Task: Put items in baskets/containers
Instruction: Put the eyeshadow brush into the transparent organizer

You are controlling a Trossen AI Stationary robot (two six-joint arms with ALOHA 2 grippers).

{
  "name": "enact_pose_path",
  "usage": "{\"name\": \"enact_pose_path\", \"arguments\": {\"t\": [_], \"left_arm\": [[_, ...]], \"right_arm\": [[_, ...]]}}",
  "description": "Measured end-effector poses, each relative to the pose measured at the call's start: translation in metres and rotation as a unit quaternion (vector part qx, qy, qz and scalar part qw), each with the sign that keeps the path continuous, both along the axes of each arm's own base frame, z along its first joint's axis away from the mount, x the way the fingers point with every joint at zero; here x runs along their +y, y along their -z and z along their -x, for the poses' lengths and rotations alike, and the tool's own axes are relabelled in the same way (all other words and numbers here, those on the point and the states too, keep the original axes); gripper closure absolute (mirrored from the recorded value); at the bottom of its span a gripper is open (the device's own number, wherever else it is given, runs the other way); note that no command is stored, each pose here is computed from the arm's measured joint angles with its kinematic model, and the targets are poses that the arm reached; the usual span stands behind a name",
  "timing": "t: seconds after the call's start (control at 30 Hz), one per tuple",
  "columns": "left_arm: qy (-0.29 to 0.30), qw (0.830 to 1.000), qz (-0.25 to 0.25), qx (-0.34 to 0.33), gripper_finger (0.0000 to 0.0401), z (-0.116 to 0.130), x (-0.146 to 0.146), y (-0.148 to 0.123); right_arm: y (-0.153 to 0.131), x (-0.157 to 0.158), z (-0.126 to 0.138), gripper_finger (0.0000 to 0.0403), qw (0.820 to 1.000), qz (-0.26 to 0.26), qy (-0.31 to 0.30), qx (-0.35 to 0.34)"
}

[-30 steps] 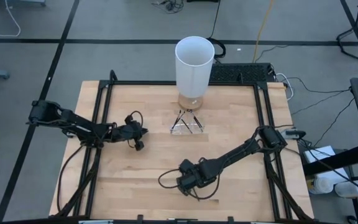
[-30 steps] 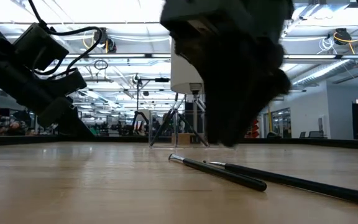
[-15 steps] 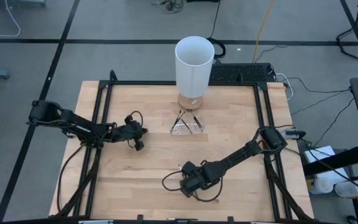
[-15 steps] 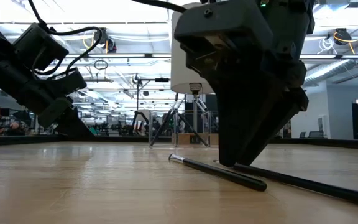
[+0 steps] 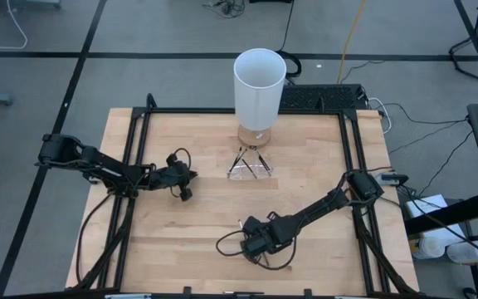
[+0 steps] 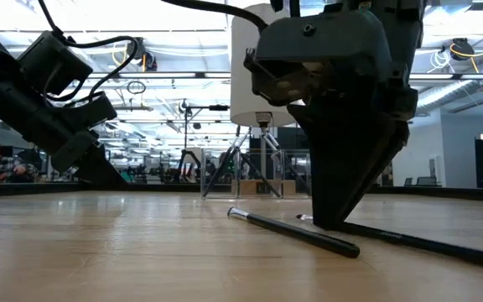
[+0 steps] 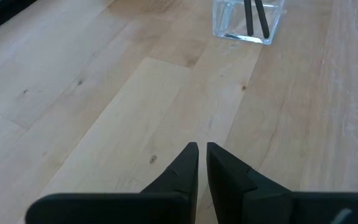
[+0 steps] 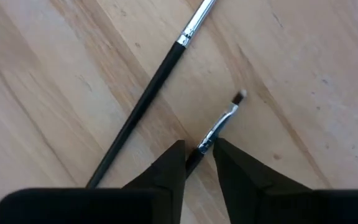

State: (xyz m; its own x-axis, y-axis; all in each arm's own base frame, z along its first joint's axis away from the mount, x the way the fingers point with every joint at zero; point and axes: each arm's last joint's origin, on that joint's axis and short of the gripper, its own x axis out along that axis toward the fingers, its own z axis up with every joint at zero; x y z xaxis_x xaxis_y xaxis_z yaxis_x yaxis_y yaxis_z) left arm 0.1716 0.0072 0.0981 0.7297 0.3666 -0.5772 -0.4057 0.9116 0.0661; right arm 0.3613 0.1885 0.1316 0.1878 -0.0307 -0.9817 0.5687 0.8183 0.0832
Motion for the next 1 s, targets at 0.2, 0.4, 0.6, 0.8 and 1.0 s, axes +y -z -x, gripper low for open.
{"name": "enact_pose_path", "arguments": {"t": [0.2,0.4,0.6,0.8,1.0], "left_arm": [[0.0,1.0,0.0,0.0,0.0359,0.0,0.0,0.0],[0.0,1.0,0.0,0.001,0.0359,0.0,0.0,0.0],[0.0,1.0,0.0,0.001,0.0359,0.0,0.0,0.0],[0.0,1.0,0.0,0.001,0.0359,0.0,0.0,0.0],[0.0,1.0,0.0,0.003,0.0359,0.0,0.0,0.0]], "right_arm": [[0.005,-0.001,0.006,0.0361,0.999,0.011,-0.044,0.021],[0.017,-0.004,0.015,0.0391,0.997,0.011,-0.07,0.041],[0.024,-0.005,0.018,0.0395,0.996,0.007,-0.074,0.041],[0.019,-0.003,0.013,0.0401,0.996,0.018,-0.086,-0.003],[-0.002,-0.001,0.009,0.0402,0.993,0.046,-0.084,-0.071]]}}
